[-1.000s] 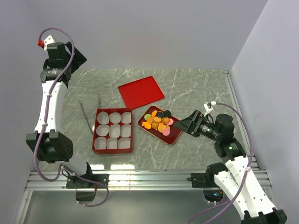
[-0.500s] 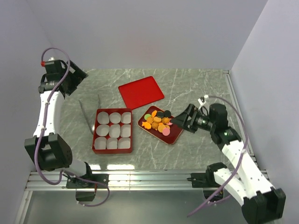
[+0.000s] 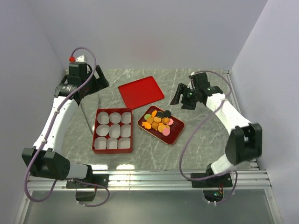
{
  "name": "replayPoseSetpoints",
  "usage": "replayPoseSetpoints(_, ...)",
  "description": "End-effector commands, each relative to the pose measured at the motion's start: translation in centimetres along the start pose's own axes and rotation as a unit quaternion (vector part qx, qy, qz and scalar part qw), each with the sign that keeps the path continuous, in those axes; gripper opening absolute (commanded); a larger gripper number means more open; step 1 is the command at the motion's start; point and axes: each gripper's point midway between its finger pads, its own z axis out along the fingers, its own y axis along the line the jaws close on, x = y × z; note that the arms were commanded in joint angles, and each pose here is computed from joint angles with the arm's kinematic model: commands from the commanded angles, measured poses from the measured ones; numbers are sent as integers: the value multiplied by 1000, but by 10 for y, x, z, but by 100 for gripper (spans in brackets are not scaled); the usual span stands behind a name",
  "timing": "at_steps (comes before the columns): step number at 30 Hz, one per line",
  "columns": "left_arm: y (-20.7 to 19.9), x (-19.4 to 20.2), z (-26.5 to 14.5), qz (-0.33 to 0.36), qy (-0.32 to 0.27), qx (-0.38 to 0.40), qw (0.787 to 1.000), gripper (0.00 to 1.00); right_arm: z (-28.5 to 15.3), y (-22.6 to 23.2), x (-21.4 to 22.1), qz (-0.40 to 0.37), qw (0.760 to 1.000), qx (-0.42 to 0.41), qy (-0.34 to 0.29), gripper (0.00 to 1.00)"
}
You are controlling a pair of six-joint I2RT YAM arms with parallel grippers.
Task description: Pack the cookies
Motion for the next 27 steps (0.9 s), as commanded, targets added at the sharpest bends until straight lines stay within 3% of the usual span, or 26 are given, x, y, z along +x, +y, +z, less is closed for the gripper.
replayPoseSetpoints(1,2,18,-15,27,12,4,1000,94,17,-18,-4,-22,998,49,27,77)
replayPoseSetpoints(14,-2,51,-16,22,50,24,998,91,80,-16,-11,-16,995,27,93,67)
replayPoseSetpoints(27,8,63,-27,22,58,14,998,90,115,-20,11,-18,990,30,136,66)
